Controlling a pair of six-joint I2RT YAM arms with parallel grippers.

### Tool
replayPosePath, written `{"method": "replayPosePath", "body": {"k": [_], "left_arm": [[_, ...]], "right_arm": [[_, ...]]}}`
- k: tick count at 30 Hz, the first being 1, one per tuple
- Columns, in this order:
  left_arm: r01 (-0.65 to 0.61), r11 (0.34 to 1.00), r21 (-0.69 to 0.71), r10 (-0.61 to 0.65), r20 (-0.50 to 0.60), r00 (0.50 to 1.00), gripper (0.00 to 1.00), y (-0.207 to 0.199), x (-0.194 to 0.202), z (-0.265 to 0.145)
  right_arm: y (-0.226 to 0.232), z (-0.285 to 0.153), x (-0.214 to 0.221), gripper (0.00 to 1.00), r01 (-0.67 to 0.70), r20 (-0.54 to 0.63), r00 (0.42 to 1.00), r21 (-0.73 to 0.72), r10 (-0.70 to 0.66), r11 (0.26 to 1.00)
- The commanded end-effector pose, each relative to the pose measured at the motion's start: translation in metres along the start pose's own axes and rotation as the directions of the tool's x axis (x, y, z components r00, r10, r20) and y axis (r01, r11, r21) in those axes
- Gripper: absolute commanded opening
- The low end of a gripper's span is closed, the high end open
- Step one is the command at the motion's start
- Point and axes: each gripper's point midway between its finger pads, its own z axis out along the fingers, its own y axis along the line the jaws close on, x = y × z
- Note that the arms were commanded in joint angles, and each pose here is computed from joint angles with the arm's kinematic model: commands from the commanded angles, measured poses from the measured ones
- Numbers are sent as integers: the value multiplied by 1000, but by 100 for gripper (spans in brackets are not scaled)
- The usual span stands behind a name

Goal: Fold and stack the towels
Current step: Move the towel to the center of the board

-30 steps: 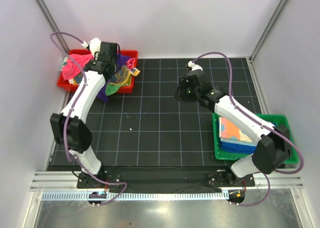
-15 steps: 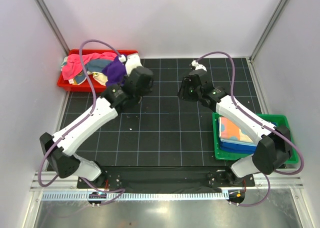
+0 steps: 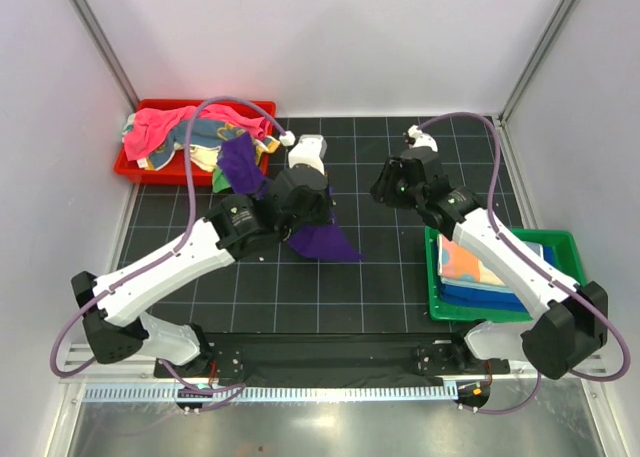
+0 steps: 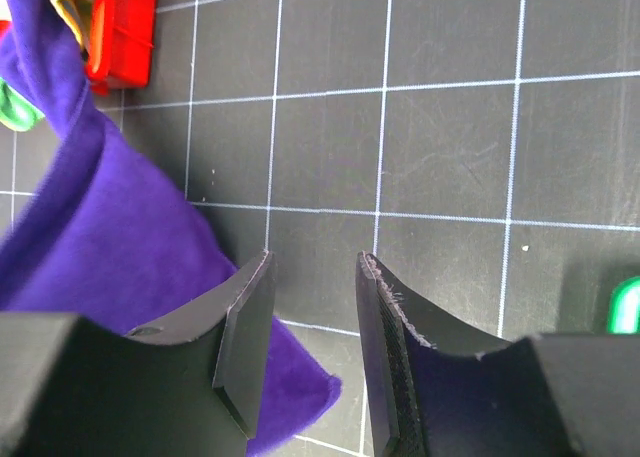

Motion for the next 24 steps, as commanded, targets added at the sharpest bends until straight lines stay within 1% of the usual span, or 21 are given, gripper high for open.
{"method": "replayPosePath", "body": {"k": [1,2,3,4,5,6,7,9,10,11,13,14,19,20,21,22,24], "left_arm": [[-22,989,146,37,-96,995,0,-29,35,7],[-8,974,228,28,-88,996,0,-49,37,6],[-37,965,261,62,-89,994,0,-59,44,4],[-77,951,300,113,-104,988,0,-79,59,-1],[-104,945,310,144,-108,984,0,-86,66,-1],[-126,926,356,177,-113,978,0,-100,69,-6],[-152,905,397,220,-132,967,0,-115,84,-9],[-173,868,465,259,-126,958,0,-137,95,-21],[-196,838,510,294,-118,948,0,-148,101,-27],[-212,807,552,328,-121,937,0,-161,115,-36],[-228,770,596,359,-108,927,0,-174,124,-47],[-226,762,607,360,-107,927,0,-175,125,-50],[-207,771,602,327,-94,940,0,-171,123,-51],[-213,772,599,335,-99,937,0,-166,130,-48],[-212,766,607,328,-86,941,1,-164,126,-53],[-213,768,604,326,-83,942,4,-162,127,-52],[-219,789,574,322,-83,943,5,-152,129,-48]], "right_arm": [[0,-12,-13,45,-22,67,998,-1,22,1000],[-3,-13,-12,45,-23,70,997,6,22,1000],[-6,-12,-8,45,-21,64,998,14,20,1000],[-8,-12,-6,45,-18,59,998,22,17,1000],[-9,-13,-6,45,-18,60,998,27,17,999],[-11,-13,-4,45,-18,57,998,34,16,999],[-12,-14,-5,45,-18,63,998,35,15,999],[-15,-14,-4,45,-14,64,998,44,11,999],[-15,-14,-3,45,-12,62,998,47,9,999],[-16,-14,-4,45,-8,61,998,50,5,999],[-17,-14,-4,45,-6,59,998,52,3,999],[-16,-13,-3,45,-4,57,998,49,1,999],[-14,0,10,45,14,3,1000,29,-14,999],[-11,3,13,45,17,-15,1000,13,-17,1000],[-8,6,16,45,24,-27,999,-5,-24,1000],[-7,16,24,45,43,-64,997,-13,-44,999],[4,24,28,45,52,-99,993,-59,-57,997]]}}
